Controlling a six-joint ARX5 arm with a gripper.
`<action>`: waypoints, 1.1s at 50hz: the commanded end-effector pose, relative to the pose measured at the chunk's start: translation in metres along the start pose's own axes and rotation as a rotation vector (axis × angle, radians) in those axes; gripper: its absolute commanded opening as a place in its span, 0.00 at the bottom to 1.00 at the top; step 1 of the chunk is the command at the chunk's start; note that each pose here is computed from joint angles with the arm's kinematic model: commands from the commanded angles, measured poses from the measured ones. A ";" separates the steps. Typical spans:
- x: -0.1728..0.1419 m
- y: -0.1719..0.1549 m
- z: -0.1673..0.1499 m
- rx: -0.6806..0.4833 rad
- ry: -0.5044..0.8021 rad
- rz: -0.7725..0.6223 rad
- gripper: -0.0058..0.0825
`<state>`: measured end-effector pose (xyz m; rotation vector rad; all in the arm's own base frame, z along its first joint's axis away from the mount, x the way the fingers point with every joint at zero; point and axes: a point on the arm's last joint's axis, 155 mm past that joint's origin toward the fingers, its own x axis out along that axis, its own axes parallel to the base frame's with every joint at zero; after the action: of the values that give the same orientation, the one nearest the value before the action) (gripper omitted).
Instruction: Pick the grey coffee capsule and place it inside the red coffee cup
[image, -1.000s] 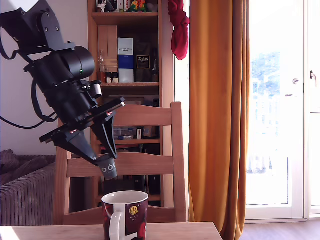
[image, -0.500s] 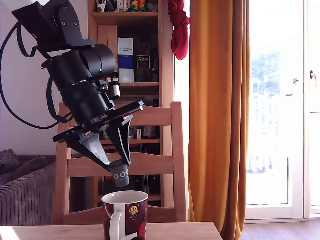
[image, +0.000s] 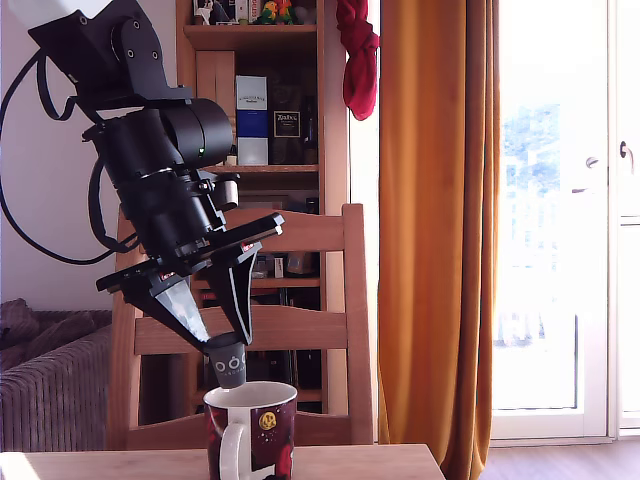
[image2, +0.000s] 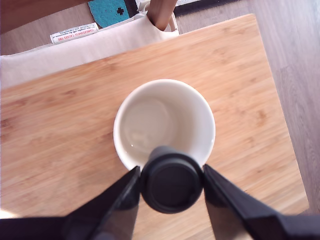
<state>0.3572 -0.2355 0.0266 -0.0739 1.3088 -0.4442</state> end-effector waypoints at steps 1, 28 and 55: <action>0.013 0.005 -0.008 0.002 0.037 0.011 0.40; 0.014 -0.002 -0.011 0.057 0.044 0.006 0.50; -0.075 0.034 0.042 0.169 -0.221 0.233 0.05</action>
<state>0.3862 -0.1928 0.0770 0.1606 1.0963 -0.3493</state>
